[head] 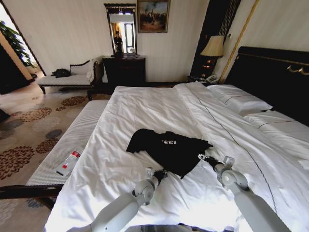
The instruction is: Fold the clothes on the bed.
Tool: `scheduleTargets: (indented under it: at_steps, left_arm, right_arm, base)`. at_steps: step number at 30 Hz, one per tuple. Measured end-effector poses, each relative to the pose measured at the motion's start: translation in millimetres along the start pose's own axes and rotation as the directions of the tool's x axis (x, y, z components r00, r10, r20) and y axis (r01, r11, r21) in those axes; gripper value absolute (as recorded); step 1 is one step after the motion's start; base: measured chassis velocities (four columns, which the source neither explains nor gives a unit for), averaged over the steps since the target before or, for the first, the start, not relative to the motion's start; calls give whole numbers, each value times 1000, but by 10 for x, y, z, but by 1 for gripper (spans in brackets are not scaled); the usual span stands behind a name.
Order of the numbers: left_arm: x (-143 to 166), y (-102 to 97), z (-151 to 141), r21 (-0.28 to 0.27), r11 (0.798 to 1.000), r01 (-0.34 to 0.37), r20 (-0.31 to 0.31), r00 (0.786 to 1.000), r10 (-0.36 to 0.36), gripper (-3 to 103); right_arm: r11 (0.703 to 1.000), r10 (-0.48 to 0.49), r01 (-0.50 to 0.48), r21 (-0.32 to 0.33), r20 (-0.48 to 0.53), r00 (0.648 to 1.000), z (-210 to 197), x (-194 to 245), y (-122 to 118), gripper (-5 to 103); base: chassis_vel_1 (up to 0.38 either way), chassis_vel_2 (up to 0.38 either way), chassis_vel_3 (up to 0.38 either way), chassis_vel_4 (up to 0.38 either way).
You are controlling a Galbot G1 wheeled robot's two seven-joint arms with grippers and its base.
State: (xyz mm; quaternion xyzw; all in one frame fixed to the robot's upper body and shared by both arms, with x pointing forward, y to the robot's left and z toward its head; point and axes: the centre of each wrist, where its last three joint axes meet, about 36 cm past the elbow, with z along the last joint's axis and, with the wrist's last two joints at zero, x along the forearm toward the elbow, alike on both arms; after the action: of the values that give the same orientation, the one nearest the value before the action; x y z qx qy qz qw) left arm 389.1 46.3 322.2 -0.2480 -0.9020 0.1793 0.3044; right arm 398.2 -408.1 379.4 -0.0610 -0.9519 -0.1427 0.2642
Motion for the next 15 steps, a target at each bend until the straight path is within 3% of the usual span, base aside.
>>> scheduleTargets:
  at_steps: [5, 8, 15]
  left_arm:
    - [229, 177, -187, -6, 1000, 30, 42, 999, -29, 0]
    - [523, 335, -260, -28, 998, 53, 66, 997, -51, 0]
    - [1115, 605, -493, -10, 994, 113, 137, 984, -111, 0]
  right_arm:
    - [1000, -5, 5, -15, -3, 1000, 11, 56, 46, 100]
    - [1000, -16, 15, -27, -7, 1000, 25, 127, 84, 100]
    - [999, -33, 32, -30, -19, 999, 61, 252, 169, 100]
  base:
    - [0, 0, 0, 0]
    - [0, 0, 0, 0]
    - [0, 0, 0, 0]
